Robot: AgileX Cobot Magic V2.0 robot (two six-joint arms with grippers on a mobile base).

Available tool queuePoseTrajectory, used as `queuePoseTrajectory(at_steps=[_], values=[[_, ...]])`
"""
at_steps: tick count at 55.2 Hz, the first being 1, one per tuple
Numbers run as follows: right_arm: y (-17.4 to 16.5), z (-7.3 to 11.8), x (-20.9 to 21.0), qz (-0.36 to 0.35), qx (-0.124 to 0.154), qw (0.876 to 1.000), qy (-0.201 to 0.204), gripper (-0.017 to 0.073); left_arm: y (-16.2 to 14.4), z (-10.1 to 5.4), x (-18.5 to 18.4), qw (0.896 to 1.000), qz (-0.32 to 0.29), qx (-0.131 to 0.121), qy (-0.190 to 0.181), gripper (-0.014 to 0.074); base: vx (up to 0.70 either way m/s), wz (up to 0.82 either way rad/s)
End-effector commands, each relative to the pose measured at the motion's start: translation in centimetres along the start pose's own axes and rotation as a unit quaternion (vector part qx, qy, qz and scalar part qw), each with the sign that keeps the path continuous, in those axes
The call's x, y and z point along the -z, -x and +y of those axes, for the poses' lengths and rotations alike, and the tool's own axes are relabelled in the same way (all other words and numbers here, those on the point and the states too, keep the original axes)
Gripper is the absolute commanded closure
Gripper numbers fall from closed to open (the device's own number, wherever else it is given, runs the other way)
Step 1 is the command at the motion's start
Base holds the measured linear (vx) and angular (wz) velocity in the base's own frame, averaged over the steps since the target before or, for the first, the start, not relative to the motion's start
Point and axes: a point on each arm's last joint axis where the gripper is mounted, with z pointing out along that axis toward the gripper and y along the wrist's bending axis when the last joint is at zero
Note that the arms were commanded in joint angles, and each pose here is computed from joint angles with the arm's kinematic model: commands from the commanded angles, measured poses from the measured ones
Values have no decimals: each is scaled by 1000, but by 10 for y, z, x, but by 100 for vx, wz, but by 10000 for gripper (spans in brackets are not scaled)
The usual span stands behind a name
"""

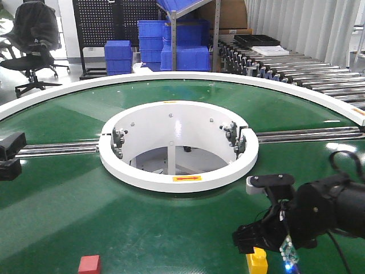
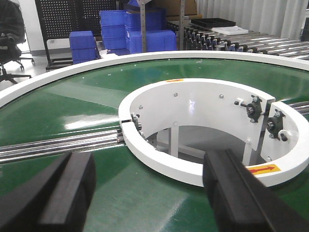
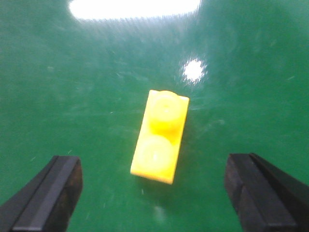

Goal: Pick red and yellow blocks into blue bin
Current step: 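Lower the left gripper to the red cube and the right to the yellow brick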

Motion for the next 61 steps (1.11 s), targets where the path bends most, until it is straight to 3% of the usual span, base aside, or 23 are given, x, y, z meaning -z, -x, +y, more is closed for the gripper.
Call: queuePoseTrajectory(at_steps=[1, 10, 27, 33, 39, 49, 61], values=[[21, 1, 8, -63, -6, 998, 4, -52, 24, 1, 8, 998, -65, 7, 4, 4, 0, 0], [29, 2, -11, -56, -22, 998, 3, -36, 24, 1, 8, 998, -64, 7, 4, 4, 0, 0], [29, 0, -42, -13, -9, 1000, -16, -5, 24, 1, 8, 998, -64, 7, 4, 4, 0, 0], [25, -1, -49, 1, -17, 1000, -25, 29, 24, 1, 8, 998, -64, 7, 4, 4, 0, 0], [24, -3, -50, 7, -14, 999, -32, 146, 24, 1, 8, 998, -64, 7, 4, 4, 0, 0], [25, -4, -41, 8, 1, 999, -41, 573, 24, 1, 8, 998, -61, 7, 4, 4, 0, 0], [33, -4, -13, -29, 2, 999, -38, 573, 12, -1, 7, 1000, 1, 7, -4, 4, 0, 0]])
